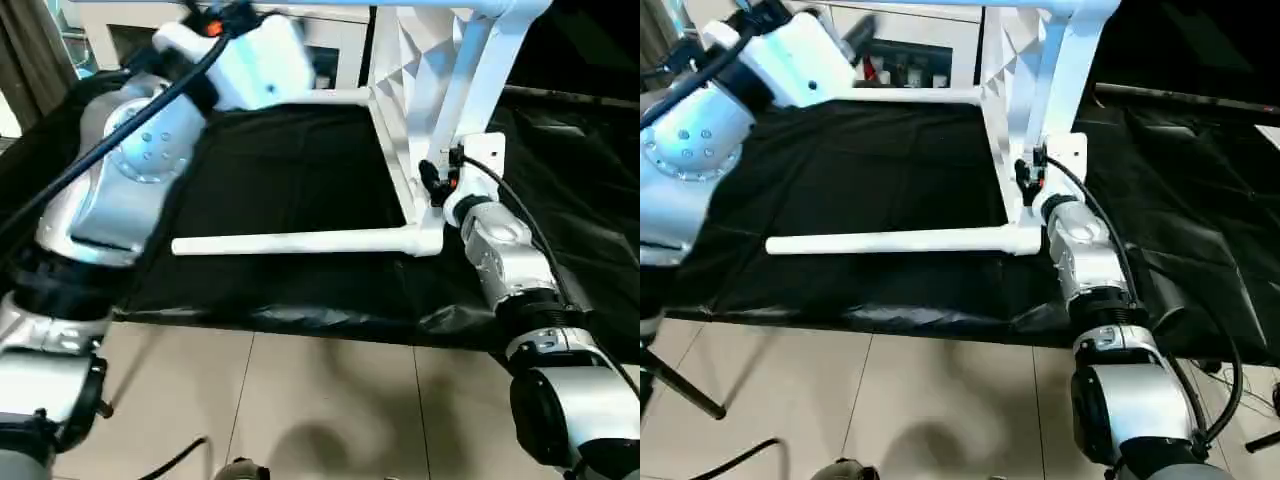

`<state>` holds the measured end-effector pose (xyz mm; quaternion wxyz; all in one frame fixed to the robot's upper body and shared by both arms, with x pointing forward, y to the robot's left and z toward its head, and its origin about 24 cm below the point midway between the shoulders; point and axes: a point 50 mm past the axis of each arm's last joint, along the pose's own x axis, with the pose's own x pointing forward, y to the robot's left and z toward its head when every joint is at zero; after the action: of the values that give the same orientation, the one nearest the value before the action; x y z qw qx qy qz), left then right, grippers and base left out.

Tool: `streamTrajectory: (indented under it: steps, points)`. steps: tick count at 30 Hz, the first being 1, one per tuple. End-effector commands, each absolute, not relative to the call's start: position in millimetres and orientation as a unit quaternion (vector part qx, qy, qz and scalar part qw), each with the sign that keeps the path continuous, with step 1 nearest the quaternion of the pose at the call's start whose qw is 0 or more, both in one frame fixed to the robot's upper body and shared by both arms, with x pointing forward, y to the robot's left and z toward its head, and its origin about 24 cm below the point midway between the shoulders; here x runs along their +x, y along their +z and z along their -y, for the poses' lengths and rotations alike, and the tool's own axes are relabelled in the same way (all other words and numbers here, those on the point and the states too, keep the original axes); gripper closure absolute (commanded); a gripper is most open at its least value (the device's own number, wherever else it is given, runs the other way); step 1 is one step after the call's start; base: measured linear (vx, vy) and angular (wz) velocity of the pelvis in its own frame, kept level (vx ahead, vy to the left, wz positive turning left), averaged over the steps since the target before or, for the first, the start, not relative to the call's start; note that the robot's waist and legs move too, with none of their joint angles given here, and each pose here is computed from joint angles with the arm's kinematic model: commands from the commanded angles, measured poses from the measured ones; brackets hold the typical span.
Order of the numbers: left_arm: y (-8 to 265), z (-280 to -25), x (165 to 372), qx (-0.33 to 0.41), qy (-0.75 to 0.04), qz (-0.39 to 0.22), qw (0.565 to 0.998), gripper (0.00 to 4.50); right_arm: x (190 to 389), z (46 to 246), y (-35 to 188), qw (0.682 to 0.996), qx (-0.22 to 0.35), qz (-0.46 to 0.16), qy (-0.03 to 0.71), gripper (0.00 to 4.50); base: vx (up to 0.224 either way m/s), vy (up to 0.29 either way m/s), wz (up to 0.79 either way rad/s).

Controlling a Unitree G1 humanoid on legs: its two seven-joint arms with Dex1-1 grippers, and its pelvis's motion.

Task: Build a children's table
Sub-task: Flip table

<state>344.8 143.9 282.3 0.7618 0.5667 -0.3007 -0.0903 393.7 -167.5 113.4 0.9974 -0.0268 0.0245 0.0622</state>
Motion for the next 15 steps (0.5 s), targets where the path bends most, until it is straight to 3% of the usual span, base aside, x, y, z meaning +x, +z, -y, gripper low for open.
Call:
streamTrajectory:
  steps: [1,11,12,15]
  points:
    - [284,-145,348,0.577,-0.081,0.298,0.756,0.0,396.6,161.4,124,0.997,-0.026,-0.002,0.077,2.57,0.0,0.0,0.0]
    - [294,-158,362,0.565,-0.016,0.296,0.77,0.0,395.8,157.0,127,0.996,-0.03,0.012,0.088,2.57,0.0,0.0,0.0]
    - [296,-158,362,0.555,-0.016,0.296,0.777,0.26,395.7,157.2,128,0.995,-0.032,0.014,0.089,2.57,0.0,0.0,0.0]
    - [299,-156,362,0.532,-0.023,0.302,0.791,0.46,395.5,158.3,131,0.995,-0.035,0.02,0.088,2.57,0.0,0.0,0.0]
